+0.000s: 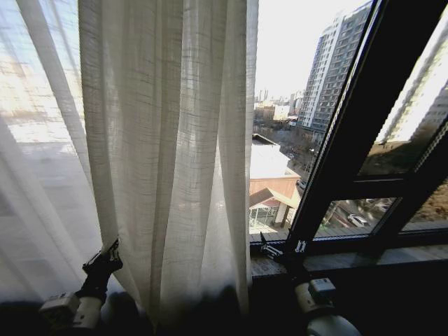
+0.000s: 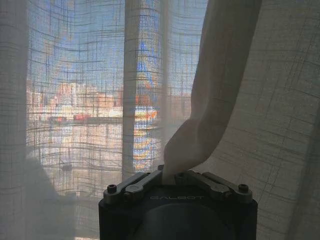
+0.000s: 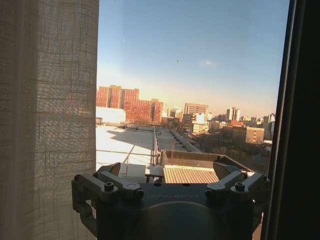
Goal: Open the curtains by pulling them apart, changing their state from closed to fully open.
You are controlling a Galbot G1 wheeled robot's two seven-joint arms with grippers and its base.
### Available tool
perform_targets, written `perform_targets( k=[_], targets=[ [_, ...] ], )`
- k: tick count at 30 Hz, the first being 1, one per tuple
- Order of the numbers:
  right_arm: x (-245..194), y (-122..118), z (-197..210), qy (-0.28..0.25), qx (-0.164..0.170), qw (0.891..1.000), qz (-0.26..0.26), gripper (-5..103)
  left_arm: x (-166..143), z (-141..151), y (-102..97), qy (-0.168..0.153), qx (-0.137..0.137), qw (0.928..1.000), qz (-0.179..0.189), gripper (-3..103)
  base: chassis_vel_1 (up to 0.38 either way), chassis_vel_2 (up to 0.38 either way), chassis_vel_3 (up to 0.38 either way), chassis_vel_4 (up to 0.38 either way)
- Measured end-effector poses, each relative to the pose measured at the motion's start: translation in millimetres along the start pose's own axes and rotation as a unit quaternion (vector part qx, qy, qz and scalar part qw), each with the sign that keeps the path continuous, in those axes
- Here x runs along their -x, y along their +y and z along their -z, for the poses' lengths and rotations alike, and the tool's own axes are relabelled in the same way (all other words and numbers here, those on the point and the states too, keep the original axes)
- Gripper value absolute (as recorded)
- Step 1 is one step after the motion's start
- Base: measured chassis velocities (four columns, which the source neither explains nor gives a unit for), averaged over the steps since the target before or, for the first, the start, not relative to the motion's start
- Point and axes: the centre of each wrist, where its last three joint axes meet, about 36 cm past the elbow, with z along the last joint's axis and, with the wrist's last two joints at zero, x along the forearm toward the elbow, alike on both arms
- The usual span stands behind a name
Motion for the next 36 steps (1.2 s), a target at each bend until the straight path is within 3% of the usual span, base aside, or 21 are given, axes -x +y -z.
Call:
perform_targets(
  k=[3, 6, 7, 8, 9, 11, 12, 13, 15, 16, 17, 20, 22, 23, 25, 26, 29, 30, 31, 33, 36],
  targets=[
    [-1, 2, -1, 0.002, 0.002, 1.0, 0.001, 100, 1, 2, 0.8, -0.003, 0.002, 1.0, -0.001, 0, 0.0, 0.0, 0.0, 0.0],
    [-1, 2, -1, 0.002, 0.003, 1.0, 0.004, 100, 9, 2, 5.3, -0.008, -0.001, 0.9997, 0.022, 0, 0.0, 0.0, 0.0, 0.0],
    [-1, 2, -1, 0.002, 0.001, 1.0, 0.006, 100, 18, 0, 16.0, -0.006, -0.005, 0.9963, 0.085, 0, 0.0, 0.0, 0.0, 0.0],
    [-1, 2, -1, 0.002, 0.001, 1.0, 0.006, 100, 18, 0, 16.0, -0.006, -0.005, 0.9963, 0.085, 0, 0.0, 0.0, 0.0, 0.0],
    [-1, 1, -1, 0.002, -0.001, 1.0, 0.008, 100, 23, 1, 23.3, -0.005, -0.005, 0.9927, 0.12, 0, 0.0, 0.0, 0.0, 0.0],
    [1, 1, -2, 0.003, -0.003, 1.0, 0.013, 100, 31, 4, 43.9, 0.0, -0.005, 0.9756, 0.22, 0, 0.0, 0.0, 0.0, 0.0],
    [1, 1, -3, 0.003, -0.003, 1.0, 0.015, 100, 33, 4, 49.5, 0.002, -0.005, 0.9692, 0.246, 0, 0.0, 0.0, 0.0, 0.0],
    [1, 1, -3, 0.003, -0.003, 1.0, 0.015, 100, 33, 4, 49.5, 0.002, -0.005, 0.9692, 0.246, 0, 0.0, 0.0, 0.0, 0.0],
    [3, 3, -5, 0.004, -0.002, 1.0, 0.021, 100, 36, 6, 62.8, 0.008, -0.002, 0.9526, 0.304, 0, 0.0, 0.0, 0.0, 0.0],
    [5, 7, -6, 0.005, 0.001, 1.0, 0.028, 100, 37, 6, 73.1, 0.012, 0.004, 0.9383, 0.346, 0, 0.0, 0.0, 0.0, 0.0],
    [5, 7, -6, 0.005, 0.001, 1.0, 0.028, 100, 37, 6, 73.1, 0.012, 0.004, 0.9383, 0.346, 0, 0.0, 0.0, 0.0, 0.0],
    [7, 12, -9, 0.007, 0.005, 0.999, 0.037, 100, 35, 7, 84.1, 0.019, 0.016, 0.9227, 0.385, 0, 0.0, 0.0, 0.0, 0.0],
    [8, 12, -9, 0.007, 0.006, 0.999, 0.039, 100, 32, 8, 82.0, 0.019, 0.018, 0.9246, 0.38, 0, 0.0, 0.0, 0.0, 0.0],
    [10, 13, -10, 0.006, 0.005, 0.999, 0.039, 100, 30, 10, 76.4, 0.018, 0.02, 0.9306, 0.365, -3, 0.0, 0.0, 0.0, 0.0],
    [12, 12, -9, 0.004, 0.004, 0.999, 0.039, 100, 24, 13, 62.7, 0.015, 0.023, 0.9487, 0.315, 7, 0.0, 0.0, 0.0, 0.0],
    [12, 12, -9, 0.004, 0.004, 0.999, 0.039, 100, 24, 13, 62.7, 0.015, 0.023, 0.9487, 0.315, 7, 0.0, 0.0, 0.0, 0.0],
    [14, 9, -9, 0.002, 0.0, 0.999, 0.037, 100, 10, 20, 44.8, 0.014, 0.017, 0.9768, 0.213, 18, 0.0, 0.0, 0.0, 0.0],
    [15, 8, -10, 0.002, -0.002, 0.999, 0.034, 100, 4, 20, 39.0, 0.03, 0.017, 0.9865, 0.16, 24, 0.0, 0.0, 0.0, 0.0],
    [15, 8, -10, 0.002, -0.002, 0.999, 0.034, 100, 4, 20, 39.0, 0.03, 0.017, 0.9865, 0.16, 24, 0.0, 0.0, 0.0, 0.0],
    [15, 6, -11, 0.004, -0.003, 1.0, 0.028, 100, 1, 17, 34.8, 0.04, 0.035, 0.9928, 0.108, 34, 0.0, 0.0, 0.0, 0.0],
    [15, 5, -12, 0.005, -0.001, 1.0, 0.026, 100, 0, 15, 34.5, 0.044, 0.05, 0.9947, 0.078, 45, 0.0, 0.0, 0.0, 0.0]
  ],
)
